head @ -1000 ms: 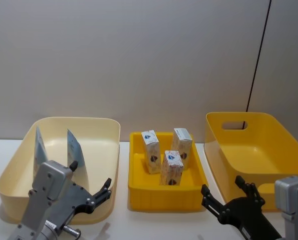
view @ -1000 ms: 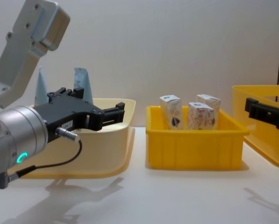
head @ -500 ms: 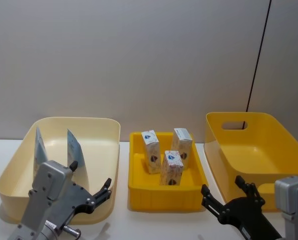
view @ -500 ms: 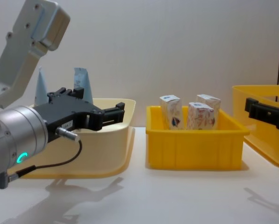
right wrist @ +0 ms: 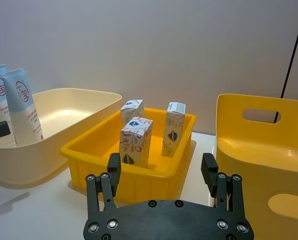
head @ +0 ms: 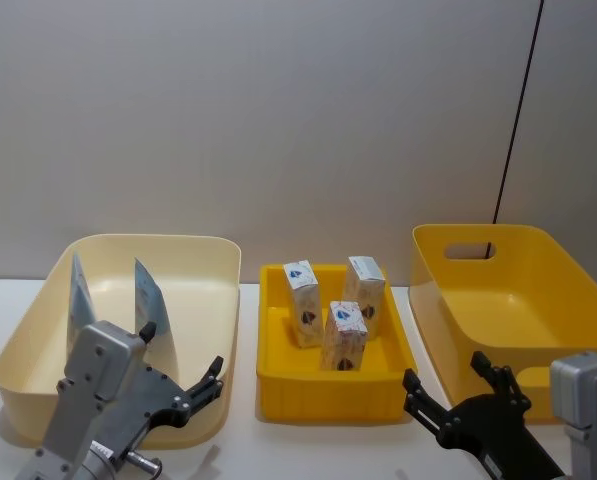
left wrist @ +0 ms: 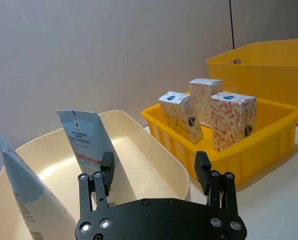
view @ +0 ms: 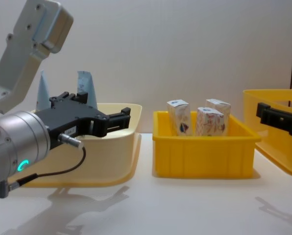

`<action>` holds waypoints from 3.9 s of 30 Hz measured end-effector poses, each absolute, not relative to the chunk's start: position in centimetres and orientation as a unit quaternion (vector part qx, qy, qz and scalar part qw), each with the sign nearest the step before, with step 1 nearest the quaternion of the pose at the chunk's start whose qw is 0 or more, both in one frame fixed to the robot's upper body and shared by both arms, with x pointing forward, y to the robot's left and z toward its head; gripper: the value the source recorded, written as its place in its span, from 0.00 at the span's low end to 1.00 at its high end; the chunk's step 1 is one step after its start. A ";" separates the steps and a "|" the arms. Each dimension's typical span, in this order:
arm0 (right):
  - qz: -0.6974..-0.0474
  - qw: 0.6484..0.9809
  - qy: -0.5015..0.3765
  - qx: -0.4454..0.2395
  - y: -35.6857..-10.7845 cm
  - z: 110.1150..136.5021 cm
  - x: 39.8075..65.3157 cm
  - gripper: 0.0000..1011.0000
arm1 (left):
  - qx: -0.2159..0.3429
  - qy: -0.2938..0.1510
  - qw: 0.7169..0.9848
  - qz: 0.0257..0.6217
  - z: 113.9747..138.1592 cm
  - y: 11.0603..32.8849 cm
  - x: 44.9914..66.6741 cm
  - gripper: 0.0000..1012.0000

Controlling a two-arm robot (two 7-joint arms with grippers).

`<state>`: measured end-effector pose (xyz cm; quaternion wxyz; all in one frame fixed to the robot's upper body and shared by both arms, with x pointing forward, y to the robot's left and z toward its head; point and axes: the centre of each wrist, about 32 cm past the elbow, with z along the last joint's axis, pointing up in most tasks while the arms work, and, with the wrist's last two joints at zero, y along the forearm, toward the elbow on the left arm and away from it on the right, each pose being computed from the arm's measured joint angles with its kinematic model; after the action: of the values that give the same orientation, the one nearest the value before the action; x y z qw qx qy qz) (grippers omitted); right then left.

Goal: Bimanual collaborative sorting of washing and personal care products

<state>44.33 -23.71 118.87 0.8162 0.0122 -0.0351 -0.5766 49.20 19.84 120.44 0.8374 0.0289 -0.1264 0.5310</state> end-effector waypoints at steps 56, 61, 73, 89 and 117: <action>-0.577 0.816 -0.035 0.012 -23.7 118.9 44.3 0.99 | 0.031 -0.078 0.833 0.548 121.3 20.3 51.3 0.99; -0.577 0.816 -0.035 0.012 -23.7 118.9 44.3 0.99 | 0.037 -0.073 0.830 0.552 121.3 20.3 51.8 0.99; -0.577 0.816 -0.035 0.012 -23.7 118.9 44.3 0.99 | 0.048 -0.060 0.825 0.560 121.1 20.3 53.2 0.99; -0.577 0.816 -0.035 0.012 -23.7 118.9 44.3 0.99 | 0.051 -0.043 0.821 0.567 121.0 20.0 55.5 0.97; -0.577 0.816 -0.035 0.012 -23.7 118.9 44.3 0.99 | 0.051 -0.033 0.820 0.569 121.0 19.8 56.4 0.33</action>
<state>44.33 -23.71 118.87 0.8162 0.0122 -0.0351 -0.5766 56.40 19.77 121.02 0.8200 0.0515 -0.0334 0.5691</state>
